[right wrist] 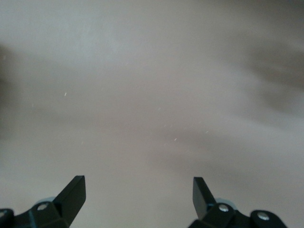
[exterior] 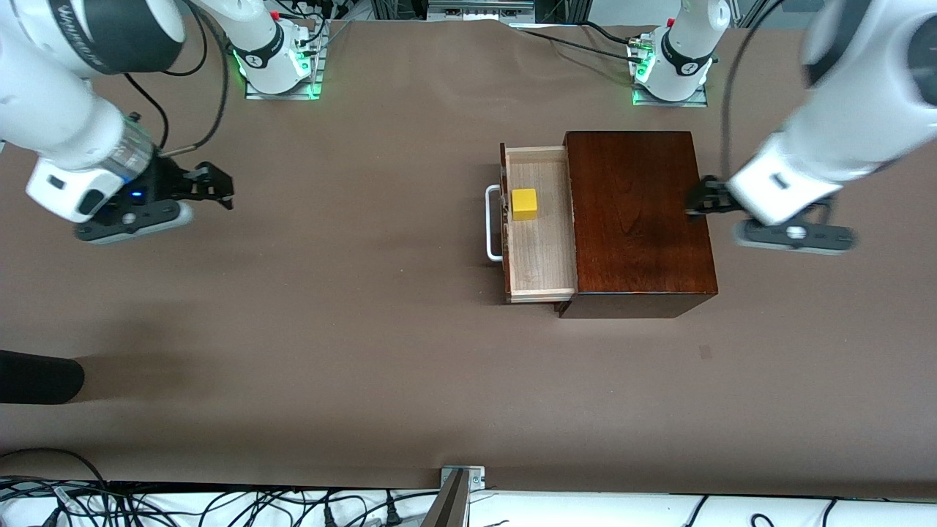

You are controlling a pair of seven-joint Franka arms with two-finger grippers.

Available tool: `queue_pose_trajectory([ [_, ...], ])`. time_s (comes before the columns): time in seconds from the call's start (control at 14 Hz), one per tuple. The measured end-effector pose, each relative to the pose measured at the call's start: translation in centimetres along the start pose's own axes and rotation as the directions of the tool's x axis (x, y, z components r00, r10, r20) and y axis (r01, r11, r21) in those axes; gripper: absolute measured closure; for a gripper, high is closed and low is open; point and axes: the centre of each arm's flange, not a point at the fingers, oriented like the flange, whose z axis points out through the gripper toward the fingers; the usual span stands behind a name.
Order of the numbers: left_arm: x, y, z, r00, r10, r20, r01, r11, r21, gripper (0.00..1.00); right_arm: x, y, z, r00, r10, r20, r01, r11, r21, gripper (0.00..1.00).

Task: Open drawer, take yellow block, close drawer
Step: 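Move the right gripper over the yellow cube while the left gripper withdraws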

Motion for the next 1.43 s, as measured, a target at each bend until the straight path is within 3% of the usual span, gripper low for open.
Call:
queue_pose_trajectory([
  [0.29,-2.6,-5.0,-0.9,0.994,-0.036,-0.101,0.038,0.999,0.017,0.00,0.6,-9.2,2.0,0.986,-0.163,0.038,0.163,0.987,0.002,0.00],
  [0.5,-4.7,-5.3,-0.1,0.995,-0.044,-0.086,0.046,0.999,0.023,0.00,-0.5,-19.1,2.7,0.925,-0.378,0.035,0.378,0.926,0.005,0.00],
  [0.79,-5.0,-5.2,0.1,0.996,-0.044,-0.077,0.046,0.999,0.024,0.00,-1.9,-36.0,5.0,0.781,-0.620,-0.075,0.621,0.783,-0.012,0.00],
  [1.0,-5.0,-5.2,0.2,0.996,-0.043,-0.075,0.045,0.999,0.025,0.00,-2.4,-47.4,9.6,0.651,-0.749,-0.126,0.746,0.661,-0.080,0.00],
  [1.29,-5.0,-5.2,0.2,0.996,-0.044,-0.073,0.045,0.999,0.025,0.00,-3.0,-55.1,15.6,0.528,-0.831,-0.176,0.817,0.554,-0.163,0.00],
  [1.43,-5.0,-5.2,0.3,0.996,-0.044,-0.072,0.045,0.999,0.025,0.00,-2.8,-56.3,18.2,0.454,-0.876,-0.161,0.849,0.481,-0.222,0.00],
])
